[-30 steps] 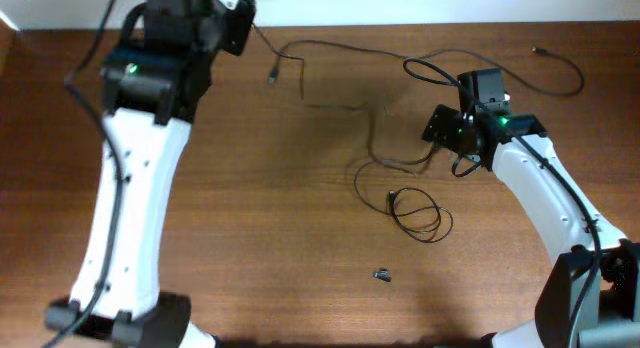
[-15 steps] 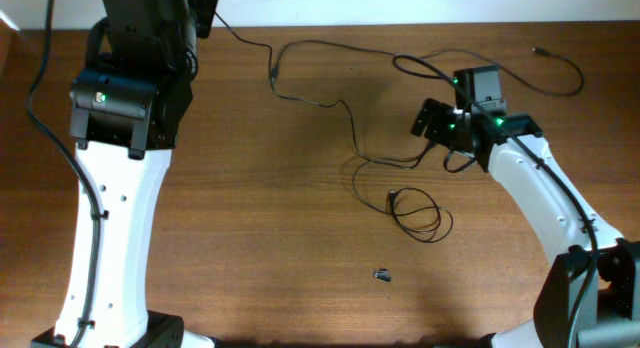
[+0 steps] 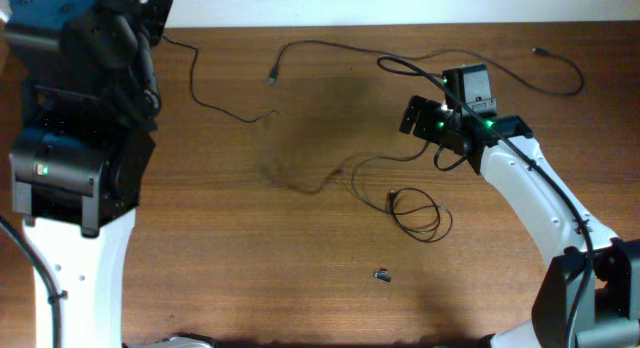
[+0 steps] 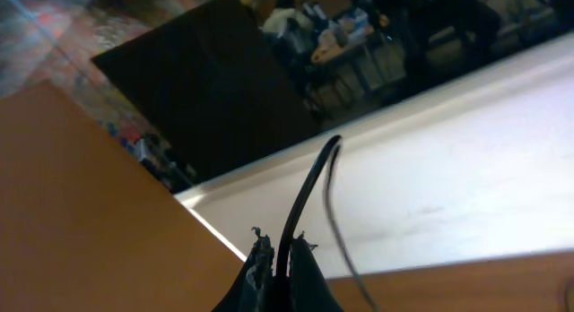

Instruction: Untangle cables

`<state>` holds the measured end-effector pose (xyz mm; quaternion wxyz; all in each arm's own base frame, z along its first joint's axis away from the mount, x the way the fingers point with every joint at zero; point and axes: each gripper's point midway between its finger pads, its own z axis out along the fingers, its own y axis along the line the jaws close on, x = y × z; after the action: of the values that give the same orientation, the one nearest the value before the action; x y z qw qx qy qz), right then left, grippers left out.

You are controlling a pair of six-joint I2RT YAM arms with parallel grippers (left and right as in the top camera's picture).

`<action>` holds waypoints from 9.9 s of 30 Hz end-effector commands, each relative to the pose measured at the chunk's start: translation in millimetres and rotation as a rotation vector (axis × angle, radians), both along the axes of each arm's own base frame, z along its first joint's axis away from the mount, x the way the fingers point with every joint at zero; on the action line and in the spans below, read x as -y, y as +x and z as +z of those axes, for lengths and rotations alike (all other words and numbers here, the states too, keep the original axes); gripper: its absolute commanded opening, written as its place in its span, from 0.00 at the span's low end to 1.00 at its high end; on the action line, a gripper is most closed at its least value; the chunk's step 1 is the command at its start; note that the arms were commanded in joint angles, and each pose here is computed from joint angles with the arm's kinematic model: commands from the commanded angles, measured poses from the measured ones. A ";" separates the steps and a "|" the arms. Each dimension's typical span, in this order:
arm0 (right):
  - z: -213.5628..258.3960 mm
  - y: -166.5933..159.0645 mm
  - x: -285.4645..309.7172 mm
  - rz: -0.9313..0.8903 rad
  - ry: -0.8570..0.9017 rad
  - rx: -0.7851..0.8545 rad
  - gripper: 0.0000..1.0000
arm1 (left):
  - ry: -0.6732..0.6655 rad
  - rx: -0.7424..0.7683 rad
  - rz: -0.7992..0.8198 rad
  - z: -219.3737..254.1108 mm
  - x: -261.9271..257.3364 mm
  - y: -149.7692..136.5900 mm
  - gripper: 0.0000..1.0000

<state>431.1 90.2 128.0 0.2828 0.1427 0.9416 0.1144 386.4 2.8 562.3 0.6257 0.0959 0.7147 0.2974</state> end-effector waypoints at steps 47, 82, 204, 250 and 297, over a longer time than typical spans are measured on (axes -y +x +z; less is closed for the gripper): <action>-122.3 -58.2 -253.1 0.398 0.082 -0.012 0.68 | -0.397 -0.615 0.350 -260.9 -113.3 92.1 0.00; -171.0 -95.5 -291.7 0.390 0.086 -0.139 0.63 | -0.547 -0.753 0.336 -342.7 -144.7 105.2 0.00; -87.5 19.3 423.0 -0.895 -0.006 0.249 0.04 | -0.129 -0.866 -0.493 -520.0 108.7 232.0 0.00; 1.3 22.9 455.2 -0.651 -0.040 0.508 0.99 | -0.145 -0.907 -0.449 -498.9 85.0 219.2 0.99; -8.4 -14.7 83.7 -0.187 0.114 -0.182 0.99 | -0.207 -1.202 -1.078 -488.6 280.8 -18.4 0.99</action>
<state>417.8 2.8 127.6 0.2071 0.2559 0.9359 0.1257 380.6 -272.2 86.5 0.2032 0.5023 0.8152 -0.2048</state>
